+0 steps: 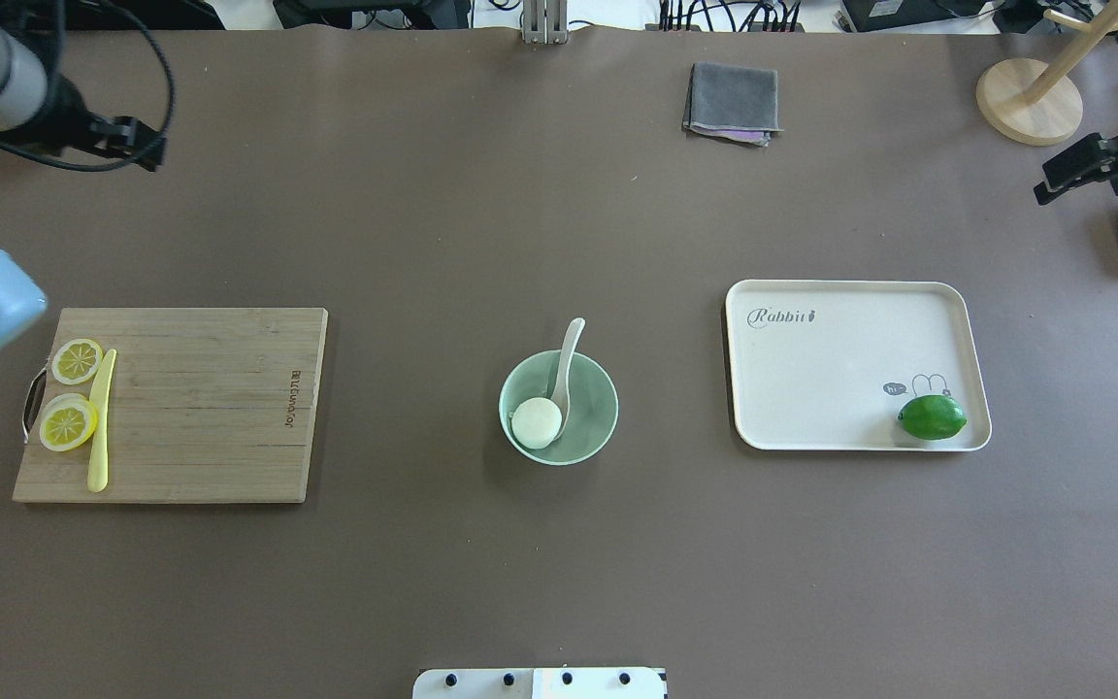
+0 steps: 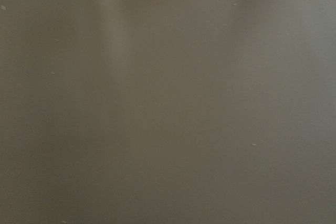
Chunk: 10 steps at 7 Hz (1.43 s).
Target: Put spoon and bun in bowl
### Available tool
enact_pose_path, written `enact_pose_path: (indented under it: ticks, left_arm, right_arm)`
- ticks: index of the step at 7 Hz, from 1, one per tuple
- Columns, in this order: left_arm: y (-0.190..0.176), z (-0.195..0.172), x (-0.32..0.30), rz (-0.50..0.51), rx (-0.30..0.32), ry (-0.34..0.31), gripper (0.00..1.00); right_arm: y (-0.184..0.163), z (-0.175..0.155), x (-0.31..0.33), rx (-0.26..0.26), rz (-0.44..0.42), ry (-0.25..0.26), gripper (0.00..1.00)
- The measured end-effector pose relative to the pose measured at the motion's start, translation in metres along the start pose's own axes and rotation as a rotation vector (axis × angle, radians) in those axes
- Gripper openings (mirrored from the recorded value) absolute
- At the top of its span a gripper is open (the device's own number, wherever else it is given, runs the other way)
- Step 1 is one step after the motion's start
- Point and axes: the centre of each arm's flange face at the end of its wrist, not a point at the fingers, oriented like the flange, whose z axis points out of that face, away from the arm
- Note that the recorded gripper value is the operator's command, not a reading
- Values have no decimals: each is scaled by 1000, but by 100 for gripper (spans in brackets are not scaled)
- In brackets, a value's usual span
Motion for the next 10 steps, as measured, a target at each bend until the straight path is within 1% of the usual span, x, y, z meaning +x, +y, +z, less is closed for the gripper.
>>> enact_pose_path:
  ticks: [1,2,3,4,5,6,7,8,9,10]
  left_arm:
    - [7,-11,-89,2,-2,30,98]
    - [16,-23,-161,4,6,54,98]
    - [26,-26,-213,-9,6,51,98]
    - [38,-19,-246,-25,-13,39,98]
    - [50,-9,-265,-45,-40,29,98]
    - [57,1,-276,-61,-65,23,98]
    - [63,11,-285,-79,-90,20,98]
    - [71,17,-290,-91,-109,32,98]
    - [78,18,-291,-100,-123,60,98]
    - [81,17,-290,-105,-129,80,98]
  right_arm:
    - [3,-18,32,13,58,-34,100]
    - [6,-38,61,37,87,-49,100]
    - [9,-48,94,48,65,-43,100]
    - [14,-46,134,38,2,-28,100]
    - [22,-38,166,0,-46,-12,100]
    - [29,-30,184,-43,-43,-3,100]
    - [37,-24,195,-90,-9,1,100]
    - [45,-20,201,-126,27,4,100]
    - [50,-20,202,-141,45,18,100]
    - [51,-24,200,-141,49,38,100]
